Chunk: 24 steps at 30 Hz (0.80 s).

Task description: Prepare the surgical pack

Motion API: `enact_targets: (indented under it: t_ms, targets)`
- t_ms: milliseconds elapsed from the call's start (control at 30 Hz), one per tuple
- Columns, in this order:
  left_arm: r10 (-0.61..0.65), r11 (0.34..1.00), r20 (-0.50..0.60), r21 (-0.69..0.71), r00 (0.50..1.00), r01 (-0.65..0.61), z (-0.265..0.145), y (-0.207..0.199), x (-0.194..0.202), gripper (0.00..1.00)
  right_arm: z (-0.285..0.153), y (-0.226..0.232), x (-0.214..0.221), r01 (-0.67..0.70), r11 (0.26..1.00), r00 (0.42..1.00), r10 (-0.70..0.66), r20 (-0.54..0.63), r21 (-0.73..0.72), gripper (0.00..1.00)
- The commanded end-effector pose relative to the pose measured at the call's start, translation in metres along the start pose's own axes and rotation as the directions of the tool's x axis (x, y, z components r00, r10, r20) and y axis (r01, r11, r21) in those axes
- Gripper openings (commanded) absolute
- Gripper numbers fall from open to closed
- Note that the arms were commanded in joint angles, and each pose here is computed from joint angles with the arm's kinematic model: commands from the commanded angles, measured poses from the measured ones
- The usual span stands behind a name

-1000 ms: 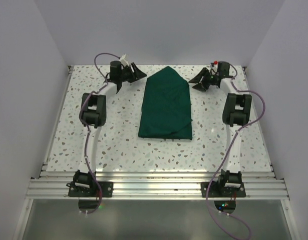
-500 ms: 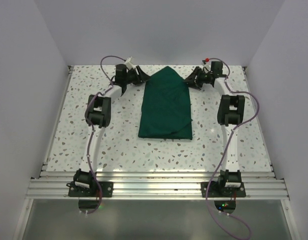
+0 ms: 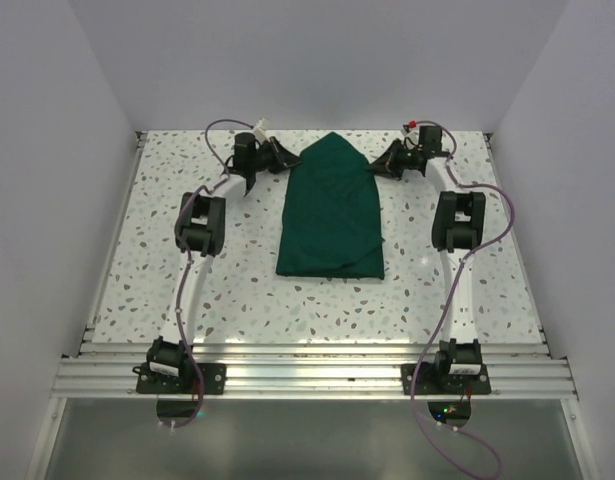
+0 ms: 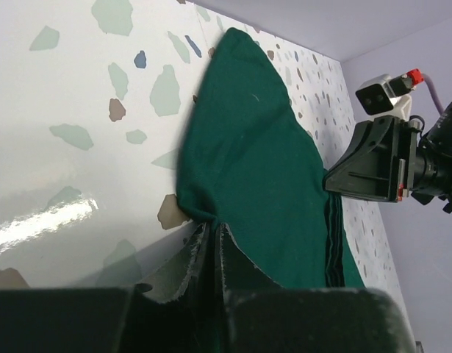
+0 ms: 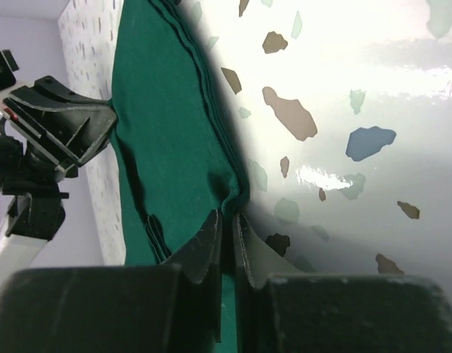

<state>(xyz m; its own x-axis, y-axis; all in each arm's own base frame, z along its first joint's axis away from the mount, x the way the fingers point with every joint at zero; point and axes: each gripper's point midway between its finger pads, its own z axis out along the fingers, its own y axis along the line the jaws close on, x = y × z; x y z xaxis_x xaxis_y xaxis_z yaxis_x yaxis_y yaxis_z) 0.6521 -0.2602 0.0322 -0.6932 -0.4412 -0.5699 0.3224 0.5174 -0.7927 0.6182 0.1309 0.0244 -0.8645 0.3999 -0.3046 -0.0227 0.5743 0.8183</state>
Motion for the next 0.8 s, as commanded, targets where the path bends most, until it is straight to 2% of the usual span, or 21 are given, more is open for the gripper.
enact_targets:
  t_ms: [0,67,200,267,300,367,433,467,533,567,700,733,767]
  targets:
    - [0.003,0.996,0.047,0.087,0.999,-0.007,-0.004,-0.031,-0.029,0.06,0.009,0.009,-0.005,-0.050,0.998,0.999,0.050,0.012,-0.027,0.01]
    - [-0.003,0.994,0.057,0.110,0.998,-0.004,-0.007,-0.044,-0.039,0.00,0.006,0.022,-0.012,-0.052,0.997,0.998,0.054,0.025,-0.060,0.00]
    - [0.013,0.984,0.060,0.174,0.998,-0.023,-0.024,-0.090,-0.062,0.00,-0.012,0.061,-0.026,-0.071,0.991,0.996,0.077,0.052,-0.116,0.00]
    - [0.009,0.984,0.043,0.177,0.999,-0.016,-0.030,-0.099,-0.059,0.00,-0.028,0.085,-0.030,-0.056,0.990,0.996,0.065,0.064,-0.127,0.00]
    - [0.028,0.980,0.047,0.197,0.999,-0.037,-0.040,-0.119,-0.068,0.00,-0.031,0.083,-0.024,-0.077,0.991,0.995,0.083,0.050,-0.109,0.00]
    - [0.051,0.979,0.029,0.196,0.998,-0.056,-0.054,-0.137,-0.069,0.00,-0.050,0.107,-0.023,-0.053,0.992,0.997,0.060,0.051,-0.117,0.00]
    - [0.067,0.977,0.004,0.204,0.998,-0.067,-0.065,-0.149,-0.064,0.00,-0.065,0.119,-0.017,-0.066,0.993,0.997,0.070,0.042,-0.094,0.00]
    - [0.061,0.981,-0.026,0.185,0.998,-0.055,-0.069,-0.142,-0.052,0.00,-0.070,0.120,-0.011,-0.080,0.993,0.996,0.083,0.030,-0.083,0.00]
    - [0.090,0.976,-0.030,0.199,0.995,-0.082,-0.087,-0.165,-0.054,0.00,-0.077,0.119,0.003,-0.102,0.993,0.995,0.103,0.008,-0.064,0.00]
    - [0.096,0.978,-0.041,0.192,0.995,-0.086,-0.097,-0.171,-0.049,0.00,-0.092,0.135,0.005,-0.087,0.994,0.996,0.088,0.017,-0.065,0.00]
    - [0.106,0.978,-0.085,0.188,0.991,-0.088,-0.125,-0.185,-0.027,0.00,-0.110,0.135,0.036,-0.117,0.993,0.993,0.116,-0.033,-0.013,0.00]
    - [0.090,0.983,-0.111,0.172,0.990,-0.070,-0.131,-0.178,-0.011,0.00,-0.116,0.134,0.045,-0.134,0.991,0.990,0.134,-0.050,0.005,0.00]
    - [0.108,0.979,-0.105,0.184,0.989,-0.087,-0.142,-0.191,-0.013,0.00,-0.125,0.143,0.048,-0.115,0.993,0.992,0.116,-0.043,0.005,0.00]
